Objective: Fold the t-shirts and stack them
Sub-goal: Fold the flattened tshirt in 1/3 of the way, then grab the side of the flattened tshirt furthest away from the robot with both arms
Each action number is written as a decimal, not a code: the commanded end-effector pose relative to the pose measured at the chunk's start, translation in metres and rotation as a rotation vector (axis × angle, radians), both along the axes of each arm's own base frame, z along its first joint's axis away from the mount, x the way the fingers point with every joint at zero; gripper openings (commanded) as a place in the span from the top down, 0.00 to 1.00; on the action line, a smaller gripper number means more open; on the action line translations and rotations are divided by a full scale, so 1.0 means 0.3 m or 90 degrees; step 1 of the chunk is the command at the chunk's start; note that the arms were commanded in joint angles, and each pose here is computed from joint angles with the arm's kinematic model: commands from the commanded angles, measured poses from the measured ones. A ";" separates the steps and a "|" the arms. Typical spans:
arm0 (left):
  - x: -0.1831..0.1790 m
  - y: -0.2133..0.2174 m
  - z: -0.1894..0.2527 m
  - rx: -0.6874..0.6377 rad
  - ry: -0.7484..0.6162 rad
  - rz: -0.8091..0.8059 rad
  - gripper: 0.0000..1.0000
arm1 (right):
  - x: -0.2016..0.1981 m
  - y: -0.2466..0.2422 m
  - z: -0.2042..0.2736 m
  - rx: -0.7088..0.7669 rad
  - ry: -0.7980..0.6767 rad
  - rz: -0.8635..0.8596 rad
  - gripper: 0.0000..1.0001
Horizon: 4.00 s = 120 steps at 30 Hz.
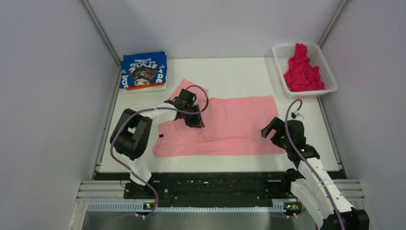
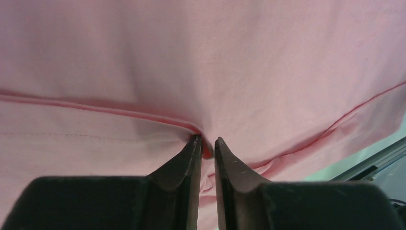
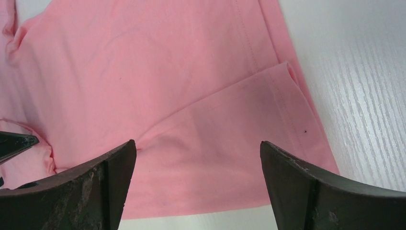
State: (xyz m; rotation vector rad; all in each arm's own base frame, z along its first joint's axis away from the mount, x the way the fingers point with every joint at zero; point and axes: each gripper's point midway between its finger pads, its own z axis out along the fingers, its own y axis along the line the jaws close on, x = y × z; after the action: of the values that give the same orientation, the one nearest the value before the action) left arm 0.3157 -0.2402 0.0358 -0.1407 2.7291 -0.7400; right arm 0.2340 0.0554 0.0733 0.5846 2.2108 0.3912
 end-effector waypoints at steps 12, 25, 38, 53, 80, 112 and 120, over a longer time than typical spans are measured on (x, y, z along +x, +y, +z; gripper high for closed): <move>0.120 -0.024 0.245 0.056 -0.129 0.017 0.09 | 0.026 -0.018 0.068 -0.024 -0.032 -0.006 0.01; -0.012 0.112 0.178 0.078 -0.129 0.094 0.01 | 0.058 0.186 0.050 -0.003 -0.032 0.103 0.01; -0.161 0.188 -0.029 0.090 -0.048 0.134 0.01 | -0.017 0.272 -0.149 -0.026 0.067 0.102 0.01; -0.352 0.249 -0.042 0.040 -0.018 0.195 0.01 | -0.199 0.225 -0.154 0.016 0.115 0.114 0.01; 0.585 0.306 0.347 0.241 -0.202 0.179 0.05 | 0.255 0.263 0.235 -0.097 -0.119 0.108 0.01; 0.818 0.376 0.005 0.360 -0.140 0.076 0.59 | 0.292 0.202 0.129 -0.132 -0.065 0.095 0.01; 0.784 0.377 -0.037 0.358 -0.113 0.075 0.77 | 0.338 0.164 0.151 -0.130 -0.080 0.038 0.01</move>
State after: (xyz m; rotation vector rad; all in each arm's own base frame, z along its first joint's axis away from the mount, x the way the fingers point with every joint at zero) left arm 0.5572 -0.1298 0.0335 -0.0951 2.5886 0.0542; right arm 0.3119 0.1095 0.0955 0.3067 2.2117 0.2309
